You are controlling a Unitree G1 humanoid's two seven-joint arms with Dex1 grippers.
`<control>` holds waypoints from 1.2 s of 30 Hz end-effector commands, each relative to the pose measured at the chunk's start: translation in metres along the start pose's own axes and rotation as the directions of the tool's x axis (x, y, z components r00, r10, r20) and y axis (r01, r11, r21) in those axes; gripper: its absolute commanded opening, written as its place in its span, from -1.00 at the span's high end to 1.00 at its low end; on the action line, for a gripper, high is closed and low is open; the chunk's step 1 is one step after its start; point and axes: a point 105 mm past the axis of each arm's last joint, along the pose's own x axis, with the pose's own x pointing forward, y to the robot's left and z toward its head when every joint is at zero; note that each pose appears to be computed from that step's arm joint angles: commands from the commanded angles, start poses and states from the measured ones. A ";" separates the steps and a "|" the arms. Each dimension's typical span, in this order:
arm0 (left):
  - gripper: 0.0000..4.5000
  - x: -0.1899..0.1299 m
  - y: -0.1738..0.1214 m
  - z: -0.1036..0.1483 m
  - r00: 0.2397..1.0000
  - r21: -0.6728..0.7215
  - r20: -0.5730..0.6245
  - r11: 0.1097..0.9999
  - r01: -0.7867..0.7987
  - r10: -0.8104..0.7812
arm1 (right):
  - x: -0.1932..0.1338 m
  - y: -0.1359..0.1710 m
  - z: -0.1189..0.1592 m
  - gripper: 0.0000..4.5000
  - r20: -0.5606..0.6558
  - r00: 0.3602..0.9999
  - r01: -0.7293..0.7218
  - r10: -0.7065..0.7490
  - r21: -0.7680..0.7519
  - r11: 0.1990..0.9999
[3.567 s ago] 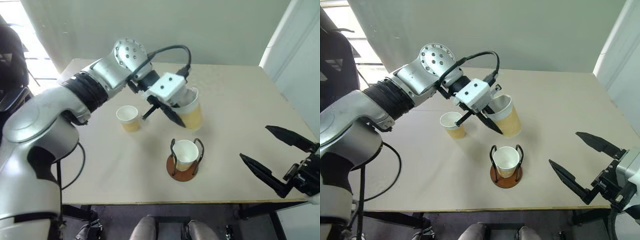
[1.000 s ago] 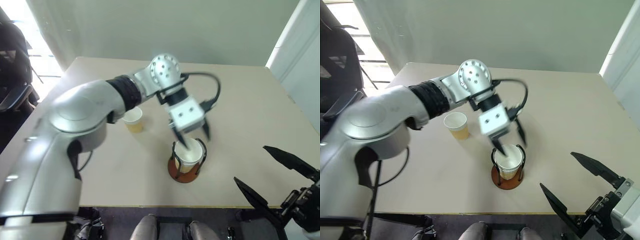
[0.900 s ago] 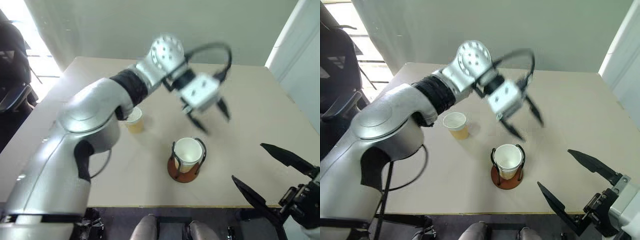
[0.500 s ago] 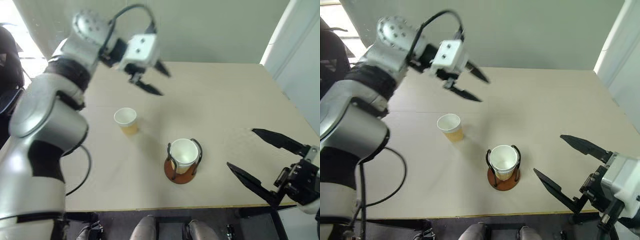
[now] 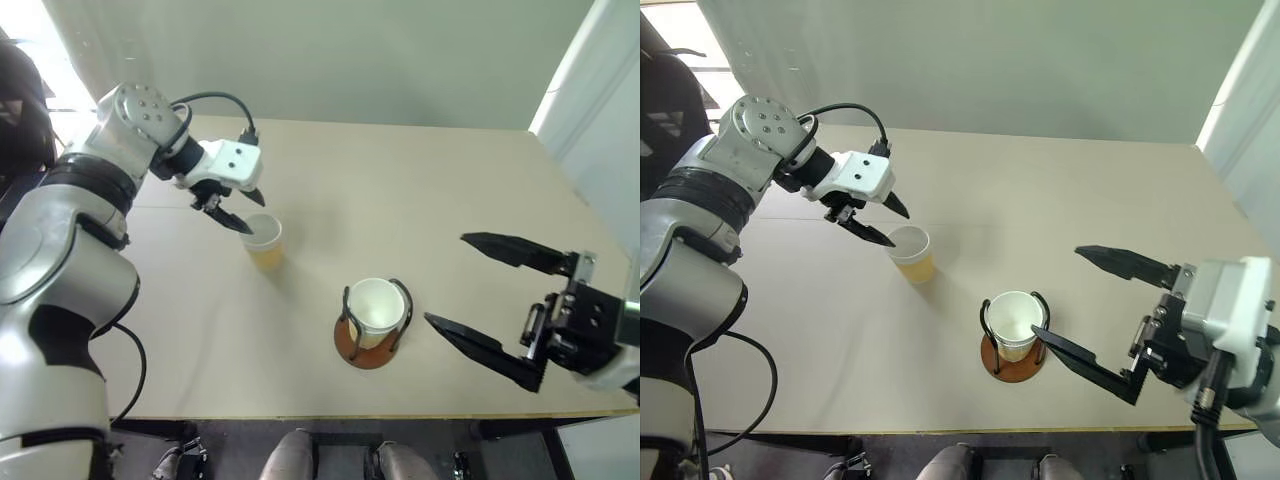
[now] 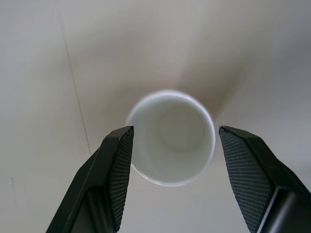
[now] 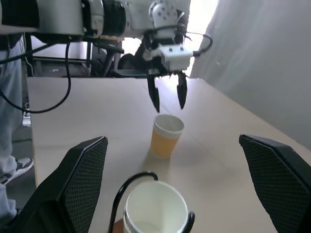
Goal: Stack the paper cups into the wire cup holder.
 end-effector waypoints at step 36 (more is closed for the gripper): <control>-0.33 0.063 -0.016 -0.020 0.986 0.054 -0.136 0.993 0.108 -0.100 | 0.010 -0.003 0.003 -1.00 -0.012 0.999 0.048 -0.048 0.017 0.999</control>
